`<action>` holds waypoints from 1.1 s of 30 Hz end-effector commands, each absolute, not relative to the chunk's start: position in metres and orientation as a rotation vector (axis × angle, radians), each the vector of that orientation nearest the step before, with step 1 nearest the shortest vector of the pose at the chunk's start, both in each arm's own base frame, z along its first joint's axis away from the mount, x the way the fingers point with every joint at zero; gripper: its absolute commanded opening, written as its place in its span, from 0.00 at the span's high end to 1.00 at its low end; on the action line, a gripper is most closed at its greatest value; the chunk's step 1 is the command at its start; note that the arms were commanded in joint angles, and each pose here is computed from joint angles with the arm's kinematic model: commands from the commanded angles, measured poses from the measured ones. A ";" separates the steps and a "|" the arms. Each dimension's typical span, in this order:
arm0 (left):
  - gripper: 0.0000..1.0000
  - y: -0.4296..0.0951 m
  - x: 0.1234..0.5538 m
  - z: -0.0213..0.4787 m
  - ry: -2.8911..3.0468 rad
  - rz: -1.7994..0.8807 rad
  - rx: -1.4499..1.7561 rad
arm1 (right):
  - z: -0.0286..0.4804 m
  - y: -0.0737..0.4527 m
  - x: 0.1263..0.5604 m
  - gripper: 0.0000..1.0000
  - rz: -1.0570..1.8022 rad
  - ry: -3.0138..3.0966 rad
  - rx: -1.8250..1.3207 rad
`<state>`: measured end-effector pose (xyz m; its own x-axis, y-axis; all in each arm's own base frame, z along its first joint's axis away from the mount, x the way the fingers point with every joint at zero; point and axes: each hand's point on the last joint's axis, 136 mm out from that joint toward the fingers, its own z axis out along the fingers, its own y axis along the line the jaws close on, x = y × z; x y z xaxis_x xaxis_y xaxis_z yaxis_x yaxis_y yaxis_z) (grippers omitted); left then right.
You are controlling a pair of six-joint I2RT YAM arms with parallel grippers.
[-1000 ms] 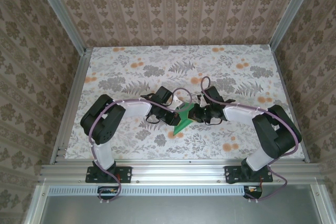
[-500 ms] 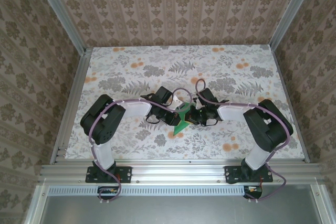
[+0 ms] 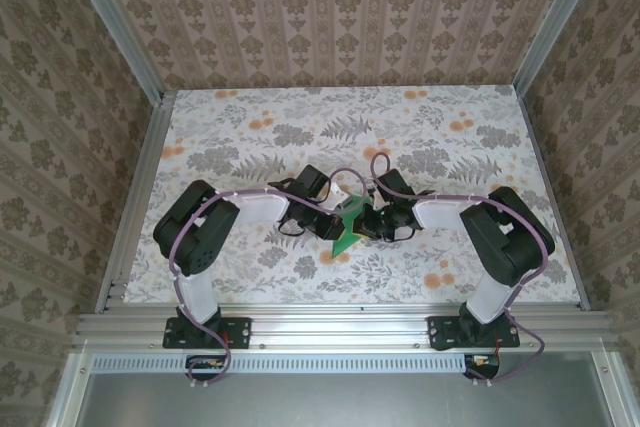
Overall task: Fold a paper plane with a square sheet of paper (pick it up from the middle)
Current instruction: Third fold the triangle at the center of the table.
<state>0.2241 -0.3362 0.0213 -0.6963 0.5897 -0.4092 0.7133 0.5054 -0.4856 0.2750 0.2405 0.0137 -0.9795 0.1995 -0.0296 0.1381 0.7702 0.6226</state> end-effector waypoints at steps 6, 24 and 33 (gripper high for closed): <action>1.00 -0.323 0.214 0.011 2.609 -0.907 1.113 | 0.037 0.233 0.282 0.87 0.998 2.808 0.259; 1.00 -0.327 0.216 0.024 2.570 -0.934 1.116 | 0.026 0.221 0.321 0.88 0.842 2.834 0.235; 1.00 -0.328 0.220 0.031 2.553 -0.928 1.110 | -0.002 0.208 0.314 0.90 0.681 2.959 0.193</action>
<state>0.2223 -0.3325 0.0221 -0.6941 0.5857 -0.4186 0.7169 0.5098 -0.4755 0.3257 0.2231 0.0137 -0.9788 0.1732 -0.1096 0.0907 0.8456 0.5261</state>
